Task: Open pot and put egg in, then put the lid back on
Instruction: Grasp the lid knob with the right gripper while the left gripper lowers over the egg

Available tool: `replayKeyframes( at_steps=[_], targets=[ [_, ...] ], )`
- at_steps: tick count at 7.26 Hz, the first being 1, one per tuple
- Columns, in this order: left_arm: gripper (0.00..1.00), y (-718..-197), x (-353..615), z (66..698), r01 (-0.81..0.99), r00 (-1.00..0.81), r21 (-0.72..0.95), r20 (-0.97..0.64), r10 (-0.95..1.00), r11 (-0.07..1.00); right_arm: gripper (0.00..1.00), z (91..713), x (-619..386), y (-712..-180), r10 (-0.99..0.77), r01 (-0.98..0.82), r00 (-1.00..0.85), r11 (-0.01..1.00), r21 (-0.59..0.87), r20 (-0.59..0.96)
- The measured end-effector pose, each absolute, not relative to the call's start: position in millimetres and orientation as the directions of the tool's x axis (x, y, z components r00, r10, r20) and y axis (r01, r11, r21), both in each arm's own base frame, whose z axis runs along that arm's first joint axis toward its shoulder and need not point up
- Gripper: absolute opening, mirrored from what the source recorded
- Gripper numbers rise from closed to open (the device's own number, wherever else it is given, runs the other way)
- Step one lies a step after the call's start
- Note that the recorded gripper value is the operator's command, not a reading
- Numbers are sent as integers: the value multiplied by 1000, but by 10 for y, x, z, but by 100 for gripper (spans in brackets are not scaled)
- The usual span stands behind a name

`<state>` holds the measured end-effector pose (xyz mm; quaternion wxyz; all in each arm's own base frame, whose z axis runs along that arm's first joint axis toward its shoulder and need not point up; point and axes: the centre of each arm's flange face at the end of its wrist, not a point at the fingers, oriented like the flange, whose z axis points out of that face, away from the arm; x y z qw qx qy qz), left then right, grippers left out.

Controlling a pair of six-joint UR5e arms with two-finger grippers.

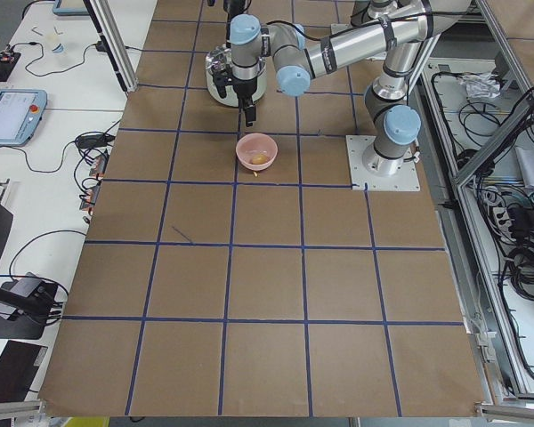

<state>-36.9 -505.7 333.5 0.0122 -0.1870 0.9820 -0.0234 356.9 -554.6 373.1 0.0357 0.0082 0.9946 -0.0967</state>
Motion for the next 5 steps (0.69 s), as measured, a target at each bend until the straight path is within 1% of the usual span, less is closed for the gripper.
replayKeyframes(
  at_steps=[2, 5],
  targets=[
    [100, -5014, -222, 3153, -418, -907, -66, -12, -420, 906, 97, 3520, 3609, -5476, 13, 22, -998, 986, -167, -59],
    [100, -5082, 8, 3276, -437, -890, -106, -91, -446, 893, 71, 3446, 3599, -5423, 30, 39, -998, 986, -161, -60]
  ],
)
